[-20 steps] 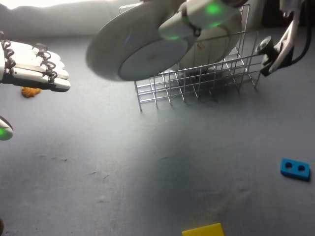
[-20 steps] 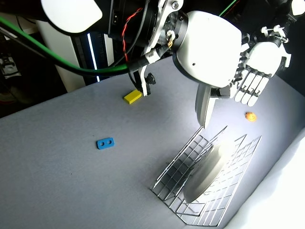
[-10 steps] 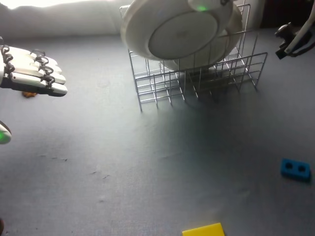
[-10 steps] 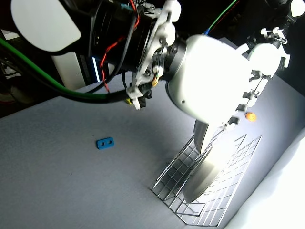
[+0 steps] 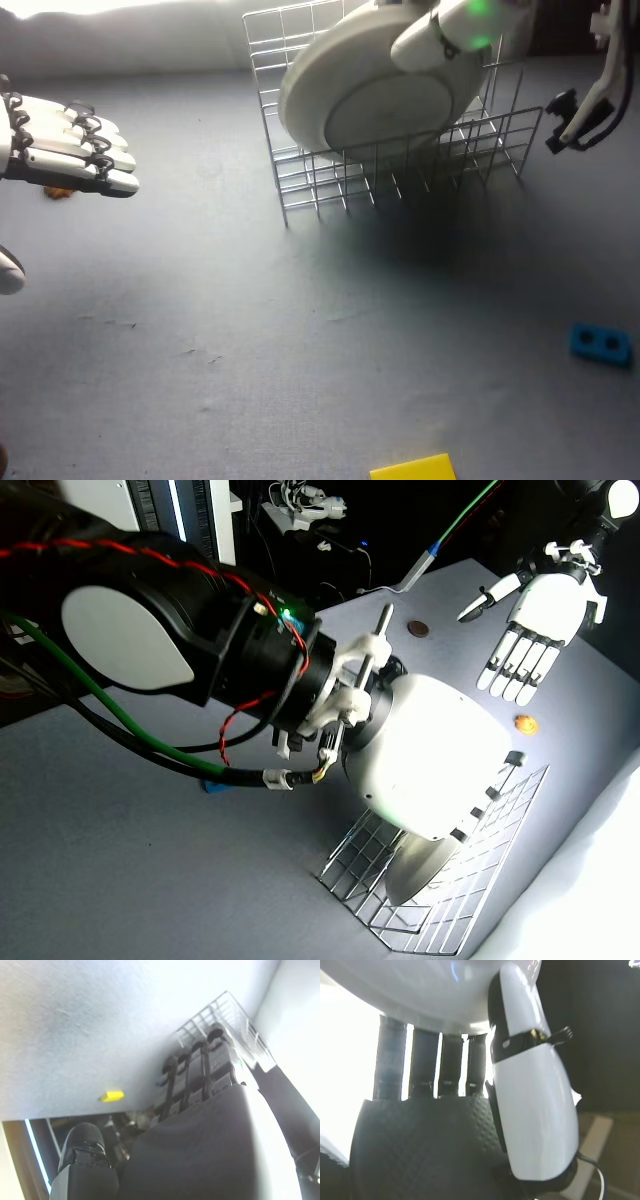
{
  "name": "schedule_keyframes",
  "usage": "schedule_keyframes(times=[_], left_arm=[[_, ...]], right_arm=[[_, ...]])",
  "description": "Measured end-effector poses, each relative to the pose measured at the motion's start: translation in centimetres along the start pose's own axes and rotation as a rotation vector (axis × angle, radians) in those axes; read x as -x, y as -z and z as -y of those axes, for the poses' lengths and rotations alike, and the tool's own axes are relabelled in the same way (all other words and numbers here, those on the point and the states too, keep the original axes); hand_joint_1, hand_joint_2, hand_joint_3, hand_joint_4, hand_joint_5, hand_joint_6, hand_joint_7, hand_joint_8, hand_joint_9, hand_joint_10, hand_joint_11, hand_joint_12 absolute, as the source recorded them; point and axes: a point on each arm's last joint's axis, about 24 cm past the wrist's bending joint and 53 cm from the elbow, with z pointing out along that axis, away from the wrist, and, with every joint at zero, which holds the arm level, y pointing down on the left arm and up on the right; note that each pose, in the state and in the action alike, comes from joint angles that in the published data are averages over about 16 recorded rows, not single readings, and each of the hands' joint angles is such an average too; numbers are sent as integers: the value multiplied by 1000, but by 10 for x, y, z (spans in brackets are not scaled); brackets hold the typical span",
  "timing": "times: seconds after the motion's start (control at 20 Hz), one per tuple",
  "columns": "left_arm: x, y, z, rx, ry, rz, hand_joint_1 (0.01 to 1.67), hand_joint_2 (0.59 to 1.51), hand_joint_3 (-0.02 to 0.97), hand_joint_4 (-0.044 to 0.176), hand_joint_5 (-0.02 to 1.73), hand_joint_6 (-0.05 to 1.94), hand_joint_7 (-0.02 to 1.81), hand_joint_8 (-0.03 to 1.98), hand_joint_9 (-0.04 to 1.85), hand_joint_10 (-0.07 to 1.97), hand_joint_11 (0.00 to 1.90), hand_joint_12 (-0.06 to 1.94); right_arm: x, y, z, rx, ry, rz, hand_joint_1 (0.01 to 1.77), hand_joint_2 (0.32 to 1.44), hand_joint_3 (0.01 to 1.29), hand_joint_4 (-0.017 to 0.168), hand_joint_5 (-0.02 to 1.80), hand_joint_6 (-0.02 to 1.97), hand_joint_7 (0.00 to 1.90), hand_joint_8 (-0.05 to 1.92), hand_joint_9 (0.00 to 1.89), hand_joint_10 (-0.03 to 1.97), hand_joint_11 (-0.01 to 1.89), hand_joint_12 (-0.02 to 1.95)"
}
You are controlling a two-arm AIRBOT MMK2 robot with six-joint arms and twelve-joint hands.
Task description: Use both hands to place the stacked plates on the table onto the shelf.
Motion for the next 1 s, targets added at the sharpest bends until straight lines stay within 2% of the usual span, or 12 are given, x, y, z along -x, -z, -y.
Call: schedule_keyframes(times=[0.25, 0.55, 0.8, 1.0], left_arm=[[-1, -1, 0, -2, -1, -2, 22, 1087, 21, 1, 54, 11, 20, 8, 22, -59, 23, 9], [-2, -5, 6, -22, -3, -6, 22, 1088, 21, 0, 49, 12, 20, 8, 21, -60, 22, 8], [-3, -10, 19, -58, -18, -15, 22, 1092, 22, 0, 45, 12, 20, 8, 21, -60, 22, 8], [-6, -15, 32, -93, -51, -28, 22, 1094, 21, 0, 42, 12, 20, 9, 21, -60, 22, 8]], right_arm=[[0, -5, 17, -25, 6, 2, 1223, 1106, 14, 8, 820, 1112, 921, 994, 1043, 437, 748, 1282], [1, -5, 22, -24, 8, 5, 1109, 1104, 14, 2, 759, 752, 867, 629, 908, 381, 565, 1315], [2, 0, 6, 11, 4, 6, 994, 1086, 14, -3, 704, 425, 823, 295, 788, 333, 401, 1332], [2, 9, -19, 65, 33, 7, 889, 1064, 13, -6, 681, 162, 800, 60, 713, 294, 302, 1334]])
